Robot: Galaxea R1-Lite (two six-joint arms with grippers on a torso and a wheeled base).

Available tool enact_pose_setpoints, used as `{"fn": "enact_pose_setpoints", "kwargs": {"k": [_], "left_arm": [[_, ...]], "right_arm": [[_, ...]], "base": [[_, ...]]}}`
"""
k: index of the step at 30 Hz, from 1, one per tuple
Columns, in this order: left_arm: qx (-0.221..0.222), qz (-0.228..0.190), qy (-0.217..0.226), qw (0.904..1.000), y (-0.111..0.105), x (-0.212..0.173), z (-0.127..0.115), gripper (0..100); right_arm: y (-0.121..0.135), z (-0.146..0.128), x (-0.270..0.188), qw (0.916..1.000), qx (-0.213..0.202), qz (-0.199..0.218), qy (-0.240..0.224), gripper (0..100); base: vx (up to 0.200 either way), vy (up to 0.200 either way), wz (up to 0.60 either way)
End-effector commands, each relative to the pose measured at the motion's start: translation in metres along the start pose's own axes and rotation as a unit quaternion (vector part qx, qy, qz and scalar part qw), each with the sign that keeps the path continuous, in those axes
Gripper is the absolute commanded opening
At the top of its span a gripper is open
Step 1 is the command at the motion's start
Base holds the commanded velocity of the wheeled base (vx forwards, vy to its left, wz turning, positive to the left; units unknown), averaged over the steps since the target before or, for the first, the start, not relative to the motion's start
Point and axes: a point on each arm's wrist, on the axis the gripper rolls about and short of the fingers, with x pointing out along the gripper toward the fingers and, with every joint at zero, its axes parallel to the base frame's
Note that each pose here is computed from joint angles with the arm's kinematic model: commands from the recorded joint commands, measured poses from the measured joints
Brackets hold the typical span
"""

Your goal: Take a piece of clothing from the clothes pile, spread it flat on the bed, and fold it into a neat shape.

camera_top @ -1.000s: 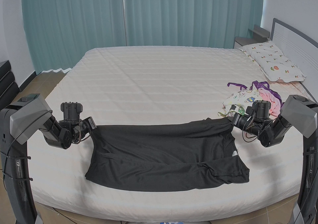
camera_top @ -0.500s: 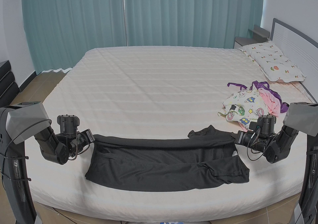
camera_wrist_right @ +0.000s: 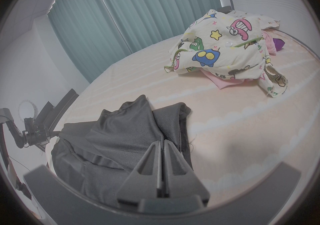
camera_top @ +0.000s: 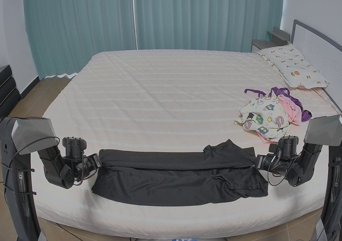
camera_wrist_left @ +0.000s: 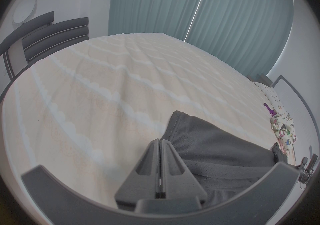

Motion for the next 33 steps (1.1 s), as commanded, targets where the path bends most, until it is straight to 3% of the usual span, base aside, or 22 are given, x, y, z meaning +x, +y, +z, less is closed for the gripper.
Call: {"fn": "enact_pose_setpoints", "kwargs": {"k": [1,13,14,20,25,29,33], "left_arm": [[0.002,0.006,0.013,0.9999,0.004,-0.003,-0.009,0],[0.005,0.004,0.022,0.9997,0.004,-0.003,-0.018,0],[0.005,0.005,0.022,0.9997,0.004,-0.003,-0.018,100],[0.006,0.003,0.028,0.9996,0.003,-0.004,-0.022,100],[-0.006,0.003,0.020,0.9998,0.005,-0.008,-0.020,100],[-0.063,-0.011,-0.005,0.9979,0.001,-0.029,-0.005,100],[-0.134,-0.036,-0.028,0.9899,-0.007,-0.049,0.012,100]], "right_arm": [[-0.005,-0.006,-0.003,0.9999,0.000,-0.009,0.010,0],[-0.004,-0.018,-0.007,0.9998,-0.002,-0.004,0.018,0],[-0.004,-0.020,-0.007,0.9998,-0.002,-0.003,0.019,100],[0.000,-0.018,-0.010,1.0000,0.003,0.004,0.003,100],[0.004,0.001,-0.020,0.9988,0.038,0.009,-0.029,100],[0.018,0.024,-0.036,0.9948,0.075,0.034,-0.061,100],[0.037,0.029,-0.031,0.9923,0.096,0.061,-0.049,100]], "base": [[0.000,0.000,0.00],[0.000,0.000,0.00],[0.000,0.000,0.00],[0.000,0.000,0.00],[0.000,0.000,0.00],[0.000,0.000,0.00],[0.000,0.000,0.00]]}}
